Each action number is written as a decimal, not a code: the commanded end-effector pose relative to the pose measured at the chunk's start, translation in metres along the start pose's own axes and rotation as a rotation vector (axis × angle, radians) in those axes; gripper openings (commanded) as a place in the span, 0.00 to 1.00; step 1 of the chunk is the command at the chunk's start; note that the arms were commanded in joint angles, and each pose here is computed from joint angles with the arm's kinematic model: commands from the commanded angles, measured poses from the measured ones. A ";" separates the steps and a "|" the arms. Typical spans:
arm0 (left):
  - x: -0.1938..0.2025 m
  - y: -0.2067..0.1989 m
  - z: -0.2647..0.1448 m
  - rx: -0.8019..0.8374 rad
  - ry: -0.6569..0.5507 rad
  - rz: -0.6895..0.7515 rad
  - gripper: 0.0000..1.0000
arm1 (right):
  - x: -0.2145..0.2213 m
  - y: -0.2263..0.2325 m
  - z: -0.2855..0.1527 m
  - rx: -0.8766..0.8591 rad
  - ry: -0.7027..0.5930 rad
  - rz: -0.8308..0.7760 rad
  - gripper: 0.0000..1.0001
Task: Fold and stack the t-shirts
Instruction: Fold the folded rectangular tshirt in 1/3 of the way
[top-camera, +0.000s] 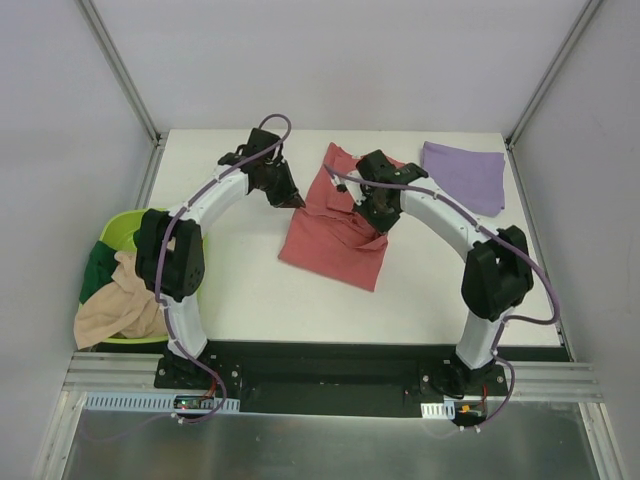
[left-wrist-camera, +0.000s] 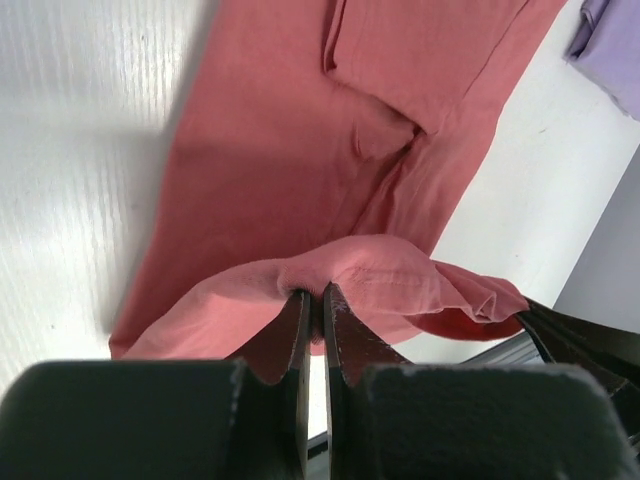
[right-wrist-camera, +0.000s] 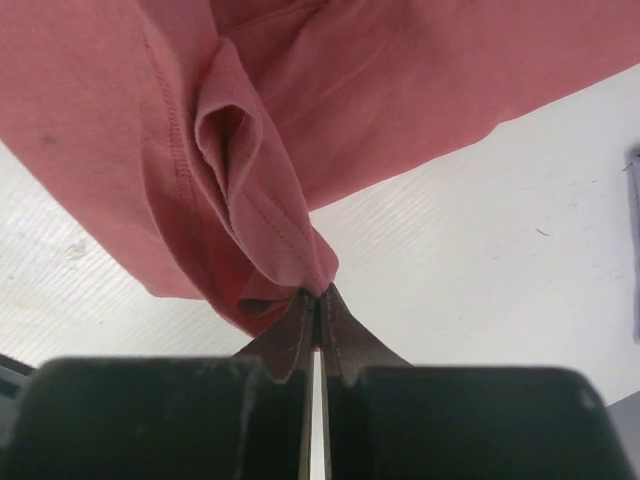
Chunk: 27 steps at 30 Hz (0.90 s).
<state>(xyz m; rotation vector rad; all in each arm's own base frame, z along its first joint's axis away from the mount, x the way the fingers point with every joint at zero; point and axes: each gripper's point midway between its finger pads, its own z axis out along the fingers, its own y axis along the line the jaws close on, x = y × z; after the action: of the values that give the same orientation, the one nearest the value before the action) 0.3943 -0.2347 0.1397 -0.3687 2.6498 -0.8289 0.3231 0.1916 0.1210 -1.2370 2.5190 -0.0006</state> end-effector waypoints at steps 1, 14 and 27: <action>-0.023 -0.009 0.004 0.042 -0.019 0.056 0.00 | -0.007 -0.018 0.003 0.002 0.011 -0.018 0.00; -0.042 0.020 0.058 -0.018 0.024 0.050 0.08 | -0.025 -0.062 0.057 0.019 -0.002 0.066 0.08; -0.049 -0.014 0.007 0.091 -0.031 0.113 0.99 | -0.060 -0.080 0.010 0.038 -0.211 0.179 0.89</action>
<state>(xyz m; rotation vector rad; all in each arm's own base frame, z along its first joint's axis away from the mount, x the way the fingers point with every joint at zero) 0.4579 -0.2420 0.0817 -0.2741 2.7067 -0.8772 0.4301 0.1722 0.0799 -1.0117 2.5613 -0.0168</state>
